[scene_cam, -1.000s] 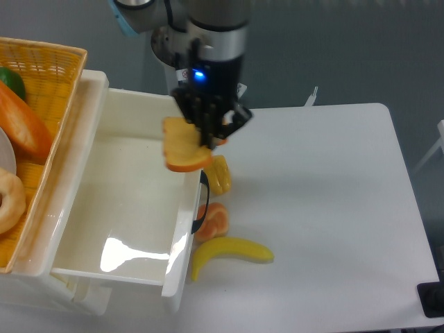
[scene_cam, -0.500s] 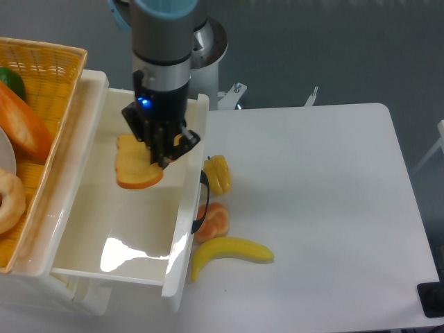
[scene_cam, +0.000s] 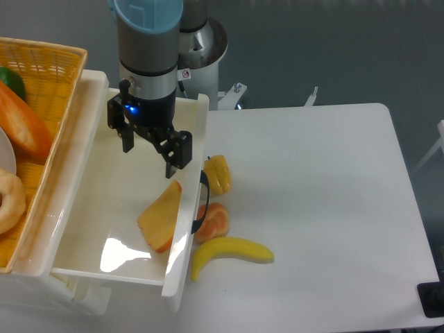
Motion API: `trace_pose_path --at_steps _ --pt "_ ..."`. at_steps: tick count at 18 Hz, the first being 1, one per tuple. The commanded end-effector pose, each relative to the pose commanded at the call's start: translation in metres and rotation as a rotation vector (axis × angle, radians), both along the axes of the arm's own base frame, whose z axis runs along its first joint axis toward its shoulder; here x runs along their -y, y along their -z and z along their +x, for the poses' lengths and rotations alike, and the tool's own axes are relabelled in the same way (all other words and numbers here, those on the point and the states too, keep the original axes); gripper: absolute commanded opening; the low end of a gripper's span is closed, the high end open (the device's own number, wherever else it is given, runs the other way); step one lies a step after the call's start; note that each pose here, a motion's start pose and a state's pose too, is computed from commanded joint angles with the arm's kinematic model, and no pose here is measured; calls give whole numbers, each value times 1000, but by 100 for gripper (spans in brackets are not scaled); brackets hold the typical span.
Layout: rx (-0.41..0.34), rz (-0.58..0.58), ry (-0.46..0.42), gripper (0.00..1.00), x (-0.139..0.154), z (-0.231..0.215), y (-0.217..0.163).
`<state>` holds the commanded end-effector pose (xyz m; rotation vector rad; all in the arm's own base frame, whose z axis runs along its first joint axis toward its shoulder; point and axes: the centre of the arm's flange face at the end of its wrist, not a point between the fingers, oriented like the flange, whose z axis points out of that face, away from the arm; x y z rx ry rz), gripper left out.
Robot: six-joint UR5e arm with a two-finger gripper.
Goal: Place the bread slice in the upper white drawer
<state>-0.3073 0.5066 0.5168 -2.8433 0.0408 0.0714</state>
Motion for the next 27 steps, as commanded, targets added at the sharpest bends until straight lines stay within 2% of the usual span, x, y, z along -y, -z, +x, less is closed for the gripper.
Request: trace_pose_path --at_steps 5,9,11,13,15,18,20,27 --pt "-9 -44 -131 100 46 -64 19" --pt "-111 -222 -101 100 79 -120 49" --pt "-112 -271 -117 100 95 -153 73" --pt "-83 -291 -123 100 109 -177 93" --pt "-45 -319 -93 100 123 -202 122" --pt "-1 -355 19 100 132 -226 162" --pt "1 -362 87 100 136 -239 181" --pt "-12 -342 102 100 127 -252 209"
